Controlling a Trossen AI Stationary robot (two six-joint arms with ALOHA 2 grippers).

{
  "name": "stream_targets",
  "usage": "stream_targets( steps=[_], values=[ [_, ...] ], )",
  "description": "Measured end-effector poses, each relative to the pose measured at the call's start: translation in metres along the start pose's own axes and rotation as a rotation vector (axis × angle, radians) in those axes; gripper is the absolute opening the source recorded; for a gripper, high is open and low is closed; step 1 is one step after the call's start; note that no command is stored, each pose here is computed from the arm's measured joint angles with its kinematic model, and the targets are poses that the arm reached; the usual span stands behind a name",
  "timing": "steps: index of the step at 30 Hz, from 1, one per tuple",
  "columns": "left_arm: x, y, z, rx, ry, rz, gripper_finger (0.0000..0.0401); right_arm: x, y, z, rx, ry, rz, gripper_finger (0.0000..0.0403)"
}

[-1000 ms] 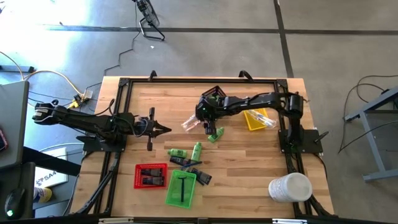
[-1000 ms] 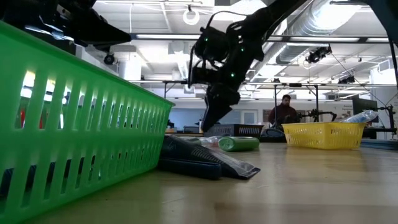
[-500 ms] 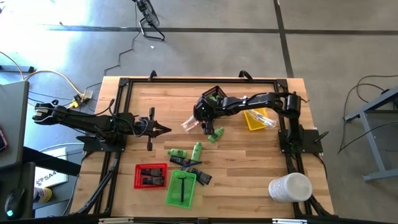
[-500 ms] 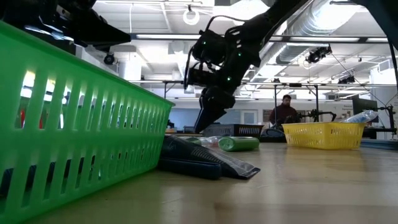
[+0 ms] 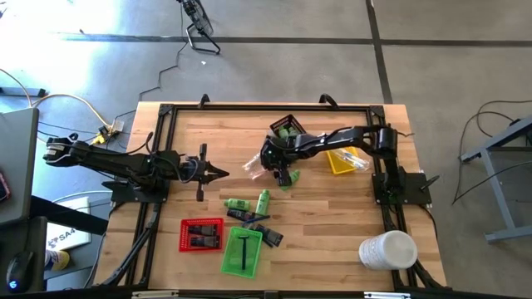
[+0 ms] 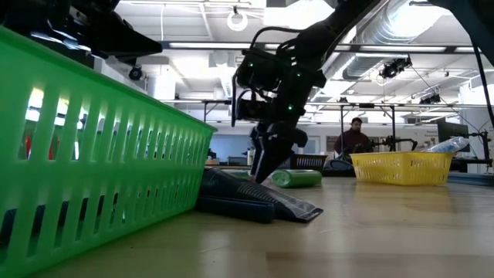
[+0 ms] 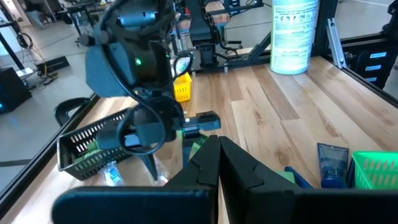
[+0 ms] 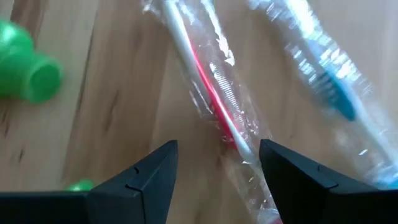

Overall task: Pick & Place Travel size toiletries
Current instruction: Put the red toothbrush into the yellow bin

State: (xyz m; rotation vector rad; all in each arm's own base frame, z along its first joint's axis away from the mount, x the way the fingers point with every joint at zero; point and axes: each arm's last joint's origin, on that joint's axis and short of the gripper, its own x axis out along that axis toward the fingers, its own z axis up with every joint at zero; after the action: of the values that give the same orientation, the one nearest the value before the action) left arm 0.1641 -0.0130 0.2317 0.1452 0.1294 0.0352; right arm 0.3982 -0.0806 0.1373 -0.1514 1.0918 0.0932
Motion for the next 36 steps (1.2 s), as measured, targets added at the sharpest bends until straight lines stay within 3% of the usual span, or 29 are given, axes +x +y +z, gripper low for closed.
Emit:
stream_targets(
  steps=[6,13,27,36],
  values=[
    [0.000,0.000,0.000,-0.007,-0.002,0.000,0.0000,-0.001,0.010,0.001,-0.013,0.022,0.025,0.0215],
    [0.000,0.000,0.000,-0.007,-0.001,0.001,0.0000,-0.001,0.011,0.002,-0.028,0.032,-0.021,0.0187],
    [0.000,0.000,0.000,-0.008,0.004,0.001,0.0000,-0.001,0.010,0.002,-0.033,0.043,-0.053,0.0065],
    [0.000,0.000,0.000,-0.010,0.004,0.002,0.0000,-0.001,0.010,0.002,-0.033,0.041,-0.053,0.0011]
  ],
)
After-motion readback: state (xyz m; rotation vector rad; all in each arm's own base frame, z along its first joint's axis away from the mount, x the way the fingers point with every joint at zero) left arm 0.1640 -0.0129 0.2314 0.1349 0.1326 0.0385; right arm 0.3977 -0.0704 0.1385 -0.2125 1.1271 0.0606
